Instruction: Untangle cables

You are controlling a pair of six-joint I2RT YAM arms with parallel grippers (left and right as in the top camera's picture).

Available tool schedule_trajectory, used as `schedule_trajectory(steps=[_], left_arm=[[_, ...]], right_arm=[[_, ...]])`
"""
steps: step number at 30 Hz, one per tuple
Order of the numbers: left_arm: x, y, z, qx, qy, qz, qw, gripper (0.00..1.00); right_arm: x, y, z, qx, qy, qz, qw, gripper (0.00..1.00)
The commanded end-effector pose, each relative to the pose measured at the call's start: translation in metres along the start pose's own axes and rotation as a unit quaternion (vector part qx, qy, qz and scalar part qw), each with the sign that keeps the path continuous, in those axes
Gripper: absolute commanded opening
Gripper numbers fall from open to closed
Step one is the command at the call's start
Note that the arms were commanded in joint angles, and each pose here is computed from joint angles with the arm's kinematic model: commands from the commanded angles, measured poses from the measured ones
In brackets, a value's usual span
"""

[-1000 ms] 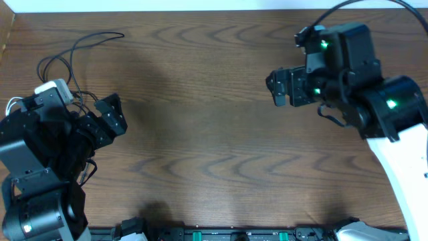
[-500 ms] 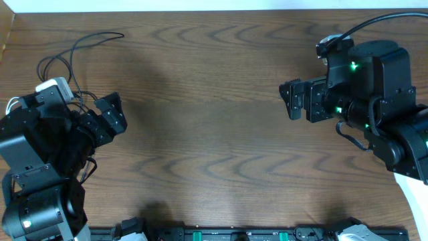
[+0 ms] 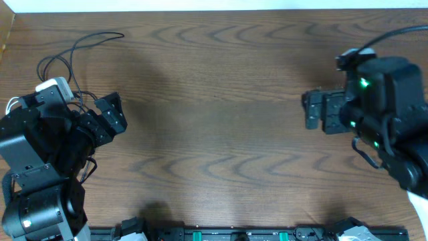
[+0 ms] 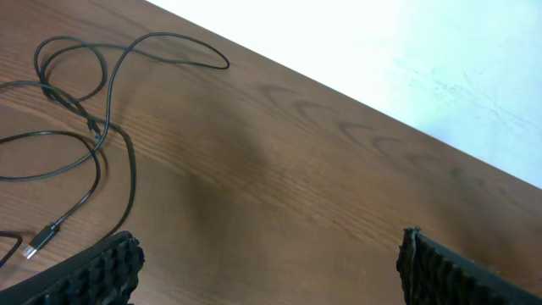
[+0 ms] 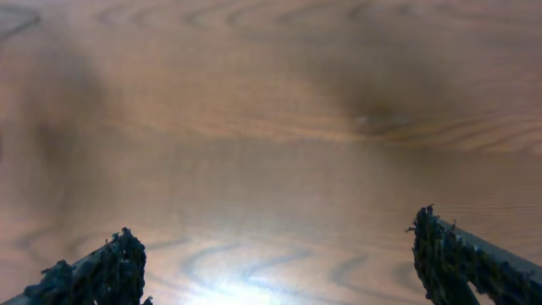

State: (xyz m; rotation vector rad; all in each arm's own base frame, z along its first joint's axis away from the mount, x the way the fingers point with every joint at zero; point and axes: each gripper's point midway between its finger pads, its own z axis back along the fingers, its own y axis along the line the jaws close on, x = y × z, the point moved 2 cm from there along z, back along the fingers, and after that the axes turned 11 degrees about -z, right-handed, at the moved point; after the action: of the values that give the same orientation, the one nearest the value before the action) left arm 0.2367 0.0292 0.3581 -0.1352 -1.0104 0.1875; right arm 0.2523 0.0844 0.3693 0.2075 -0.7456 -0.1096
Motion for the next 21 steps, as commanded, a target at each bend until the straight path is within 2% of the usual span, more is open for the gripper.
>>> schedule_trajectory(steps=[1,5,9,21], left_arm=[[0.001,0.0,0.001,0.001,-0.002,-0.003,1.0,0.98],[0.001,0.0,0.001,0.001,-0.002,-0.003,1.0,0.97],[0.001,0.0,0.001,0.001,-0.002,-0.003,1.0,0.98],[0.001,0.0,0.001,0.001,-0.001,-0.003,1.0,0.98]], right_arm=[[0.014,-0.016,0.006,-0.033,-0.065,0.014,0.997,0.99],[0.023,-0.014,-0.004,0.016,-0.147,0.038,0.988,0.99],[0.013,-0.019,-0.019,0.07,-0.214,0.05,0.973,0.99],[-0.079,-0.071,-0.062,0.1,-0.342,0.037,0.934,0.99]])
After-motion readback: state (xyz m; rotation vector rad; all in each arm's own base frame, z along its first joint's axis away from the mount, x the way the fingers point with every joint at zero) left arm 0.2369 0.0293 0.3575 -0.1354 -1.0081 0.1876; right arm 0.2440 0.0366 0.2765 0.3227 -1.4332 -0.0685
